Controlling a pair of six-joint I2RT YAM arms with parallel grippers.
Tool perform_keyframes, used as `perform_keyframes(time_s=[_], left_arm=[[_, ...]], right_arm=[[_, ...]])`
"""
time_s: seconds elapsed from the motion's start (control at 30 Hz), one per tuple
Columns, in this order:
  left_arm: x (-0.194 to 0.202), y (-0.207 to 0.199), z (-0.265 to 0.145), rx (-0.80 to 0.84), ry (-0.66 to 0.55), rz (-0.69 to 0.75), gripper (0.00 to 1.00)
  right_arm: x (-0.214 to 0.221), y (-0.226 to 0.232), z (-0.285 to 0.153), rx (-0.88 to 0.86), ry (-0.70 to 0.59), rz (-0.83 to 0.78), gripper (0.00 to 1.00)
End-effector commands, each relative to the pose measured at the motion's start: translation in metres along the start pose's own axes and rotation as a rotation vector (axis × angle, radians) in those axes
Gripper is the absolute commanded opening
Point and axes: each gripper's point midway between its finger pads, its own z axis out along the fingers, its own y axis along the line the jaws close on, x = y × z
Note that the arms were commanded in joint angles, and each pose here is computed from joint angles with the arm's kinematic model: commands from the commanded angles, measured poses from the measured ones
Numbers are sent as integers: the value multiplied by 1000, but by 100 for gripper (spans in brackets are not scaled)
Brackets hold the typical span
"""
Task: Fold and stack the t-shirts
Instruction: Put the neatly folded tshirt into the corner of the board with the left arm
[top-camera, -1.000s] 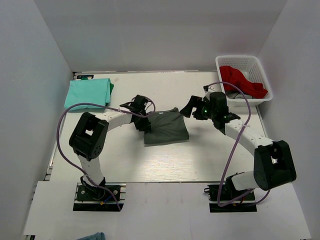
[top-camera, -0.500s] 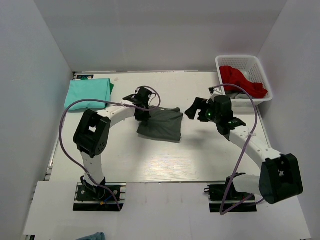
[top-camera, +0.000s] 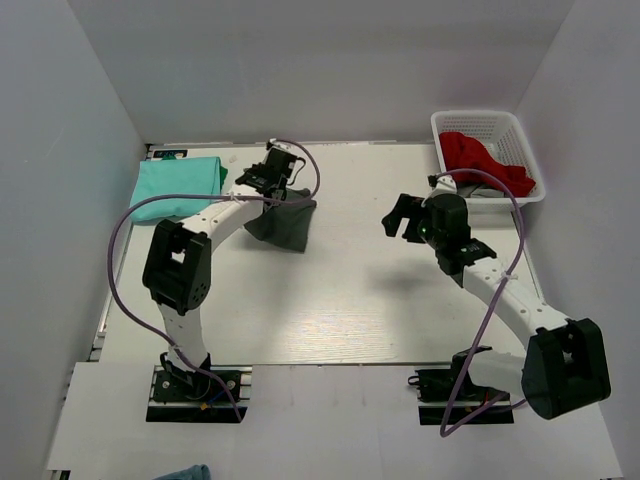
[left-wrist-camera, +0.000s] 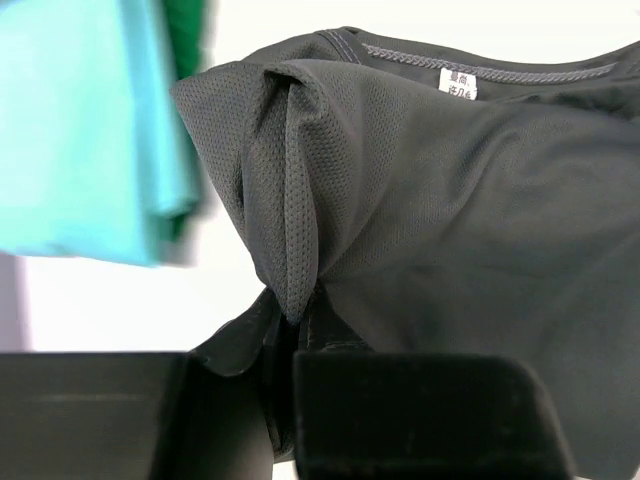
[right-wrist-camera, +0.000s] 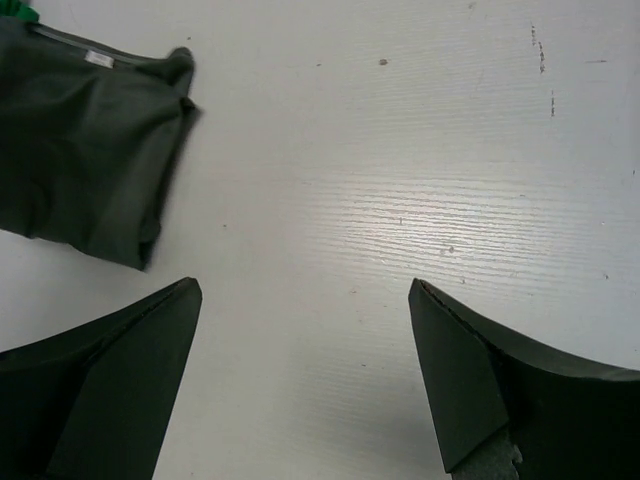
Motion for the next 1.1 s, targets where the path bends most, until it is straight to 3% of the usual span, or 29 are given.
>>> perform_keyframes(time_s=[0.0,0.3,0.83,1.07], left_arm=[[-55,66,-26,-182,-149,6,0],[-86,133,-22,-311,-201,4,0],[-121,200,-25,-387,-210,-7,0],[-123,207,-27,-338,-225,-10,0]], right_arm=[[-12,-6,4,39,-30,-13,90],[9,-7,22,30,63,4,90],[31,-14,42,44,134,-2,90],[37,-11,48,24,171,-3,90]])
